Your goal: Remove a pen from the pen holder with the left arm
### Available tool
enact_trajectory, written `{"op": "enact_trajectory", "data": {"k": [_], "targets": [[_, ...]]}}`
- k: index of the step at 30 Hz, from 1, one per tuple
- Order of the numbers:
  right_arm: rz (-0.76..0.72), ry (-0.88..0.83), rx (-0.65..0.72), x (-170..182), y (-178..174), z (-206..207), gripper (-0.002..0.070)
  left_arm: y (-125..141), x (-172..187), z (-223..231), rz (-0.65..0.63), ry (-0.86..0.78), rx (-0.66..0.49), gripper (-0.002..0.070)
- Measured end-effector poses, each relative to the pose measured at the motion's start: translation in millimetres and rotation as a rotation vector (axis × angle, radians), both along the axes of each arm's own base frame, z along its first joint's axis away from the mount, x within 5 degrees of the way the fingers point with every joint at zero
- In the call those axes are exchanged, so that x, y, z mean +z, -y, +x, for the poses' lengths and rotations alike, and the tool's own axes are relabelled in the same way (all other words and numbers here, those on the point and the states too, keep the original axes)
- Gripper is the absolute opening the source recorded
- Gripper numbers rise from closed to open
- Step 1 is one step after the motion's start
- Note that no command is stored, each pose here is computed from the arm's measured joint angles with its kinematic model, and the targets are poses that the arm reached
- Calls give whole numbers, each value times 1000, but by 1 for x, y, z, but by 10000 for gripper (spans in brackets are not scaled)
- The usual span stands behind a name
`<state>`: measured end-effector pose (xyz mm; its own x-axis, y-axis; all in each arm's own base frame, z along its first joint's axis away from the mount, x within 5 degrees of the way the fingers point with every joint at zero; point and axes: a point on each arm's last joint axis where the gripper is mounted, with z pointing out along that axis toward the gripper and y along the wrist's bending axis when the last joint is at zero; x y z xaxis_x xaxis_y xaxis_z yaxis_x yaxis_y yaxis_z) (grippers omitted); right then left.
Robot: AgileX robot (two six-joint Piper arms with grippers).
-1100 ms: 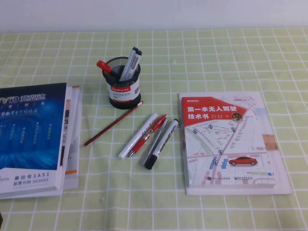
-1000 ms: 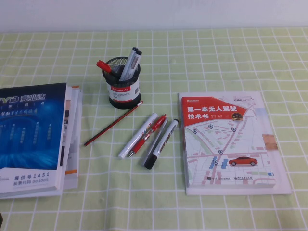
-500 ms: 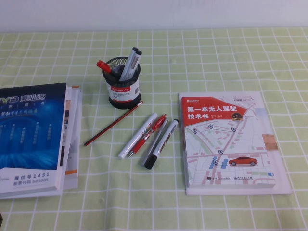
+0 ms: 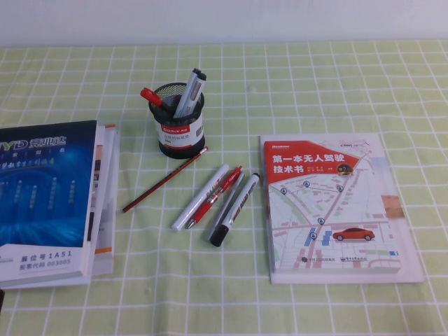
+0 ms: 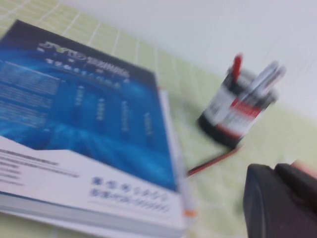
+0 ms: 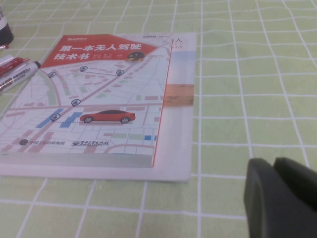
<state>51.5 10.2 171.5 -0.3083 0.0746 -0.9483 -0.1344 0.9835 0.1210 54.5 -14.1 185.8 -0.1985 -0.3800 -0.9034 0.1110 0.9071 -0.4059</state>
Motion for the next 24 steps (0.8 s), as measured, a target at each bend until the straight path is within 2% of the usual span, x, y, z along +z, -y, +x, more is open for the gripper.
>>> {"op": "enact_trajectory", "data": {"k": [2,6,12,17,24], "targets": [[0,0,0,0,0,0,-14,0,4,0,-104,26,13,-4],[0,0,0,0,0,0,-15,-3,10,1,-155,86,51,-4],[0,0,0,0,0,0,-15,-4,12,2,-167,102,62,-4],[0,0,0,0,0,0,-14,-6,13,2,-120,132,73,-4],[0,0,0,0,0,0,-15,-6,14,2,-141,135,77,-4]]}}
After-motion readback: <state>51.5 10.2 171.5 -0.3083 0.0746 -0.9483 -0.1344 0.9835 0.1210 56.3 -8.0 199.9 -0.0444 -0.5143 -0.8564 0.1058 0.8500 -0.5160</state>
